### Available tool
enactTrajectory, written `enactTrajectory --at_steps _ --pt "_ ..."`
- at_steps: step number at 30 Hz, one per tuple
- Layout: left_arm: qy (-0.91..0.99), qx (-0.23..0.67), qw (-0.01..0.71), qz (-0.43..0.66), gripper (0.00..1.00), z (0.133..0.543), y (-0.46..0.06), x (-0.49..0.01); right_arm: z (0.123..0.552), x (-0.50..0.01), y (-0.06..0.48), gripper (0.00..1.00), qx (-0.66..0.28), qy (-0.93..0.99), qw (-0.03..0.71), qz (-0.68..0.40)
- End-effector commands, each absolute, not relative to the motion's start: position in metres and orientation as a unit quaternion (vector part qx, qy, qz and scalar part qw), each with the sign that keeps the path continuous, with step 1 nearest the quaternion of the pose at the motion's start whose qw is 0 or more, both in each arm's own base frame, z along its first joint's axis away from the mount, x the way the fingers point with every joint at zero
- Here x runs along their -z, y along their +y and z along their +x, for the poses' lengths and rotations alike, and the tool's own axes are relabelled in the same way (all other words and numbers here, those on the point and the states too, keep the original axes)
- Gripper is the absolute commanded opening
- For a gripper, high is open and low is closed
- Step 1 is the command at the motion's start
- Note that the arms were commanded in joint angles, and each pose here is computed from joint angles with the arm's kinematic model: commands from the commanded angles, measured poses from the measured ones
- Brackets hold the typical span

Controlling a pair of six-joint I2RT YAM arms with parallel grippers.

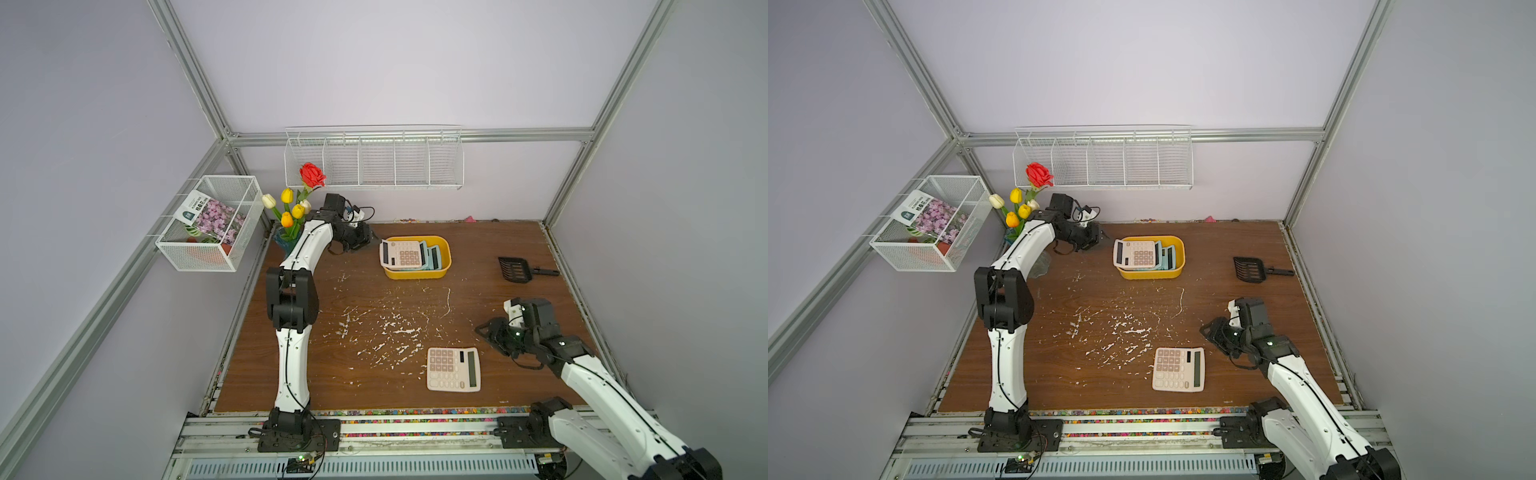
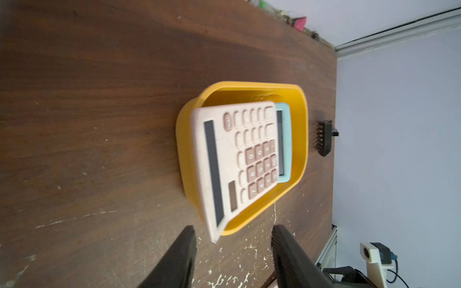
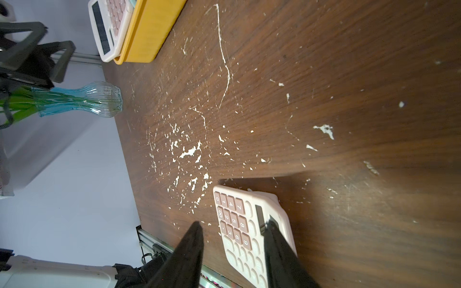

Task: Put the calculator in the storage box
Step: Place the calculator in the storage box, then pick up the calculator at the center of the board.

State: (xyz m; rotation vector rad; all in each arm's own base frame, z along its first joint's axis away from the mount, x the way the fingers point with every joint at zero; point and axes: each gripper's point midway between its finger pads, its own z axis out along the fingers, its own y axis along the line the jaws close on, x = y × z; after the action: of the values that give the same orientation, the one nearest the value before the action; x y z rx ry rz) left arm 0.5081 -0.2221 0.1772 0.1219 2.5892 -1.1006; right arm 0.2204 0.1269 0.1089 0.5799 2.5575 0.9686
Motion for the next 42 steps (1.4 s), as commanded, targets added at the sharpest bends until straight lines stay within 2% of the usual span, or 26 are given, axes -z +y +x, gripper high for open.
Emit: enactTrajectory --at_steps 1,6,11,18,29,35,42 --pt "0.901 0.385 0.19 0.059 0.53 0.496 -0.225 -0.209 0.214 -0.111 0.125 0.44 -0.336 0.904 0.167 0.206" --pt "0.892 0.377 0.236 0.076 0.52 0.457 -0.227 -0.252 0.198 -0.104 0.125 0.44 -0.341 0.904 0.145 0.211" --pt "0.87 0.364 0.324 0.07 0.5 0.406 -0.208 -0.288 0.173 -0.08 0.125 0.44 -0.337 0.911 0.101 0.216" --pt "0.853 0.331 0.403 0.02 0.52 0.351 -0.17 -0.279 0.161 -0.057 0.122 0.44 -0.324 0.916 0.081 0.223" --pt "0.857 0.328 0.397 0.01 0.51 0.338 -0.164 -0.269 0.146 -0.037 0.134 0.41 -0.354 0.91 0.031 0.212" --pt "0.858 0.33 0.393 0.009 0.51 0.338 -0.165 -0.265 0.147 -0.036 0.138 0.39 -0.37 0.905 0.035 0.21" --pt "0.862 0.328 0.388 0.008 0.5 0.337 -0.165 -0.26 0.15 -0.04 0.141 0.31 -0.378 0.902 0.038 0.202"
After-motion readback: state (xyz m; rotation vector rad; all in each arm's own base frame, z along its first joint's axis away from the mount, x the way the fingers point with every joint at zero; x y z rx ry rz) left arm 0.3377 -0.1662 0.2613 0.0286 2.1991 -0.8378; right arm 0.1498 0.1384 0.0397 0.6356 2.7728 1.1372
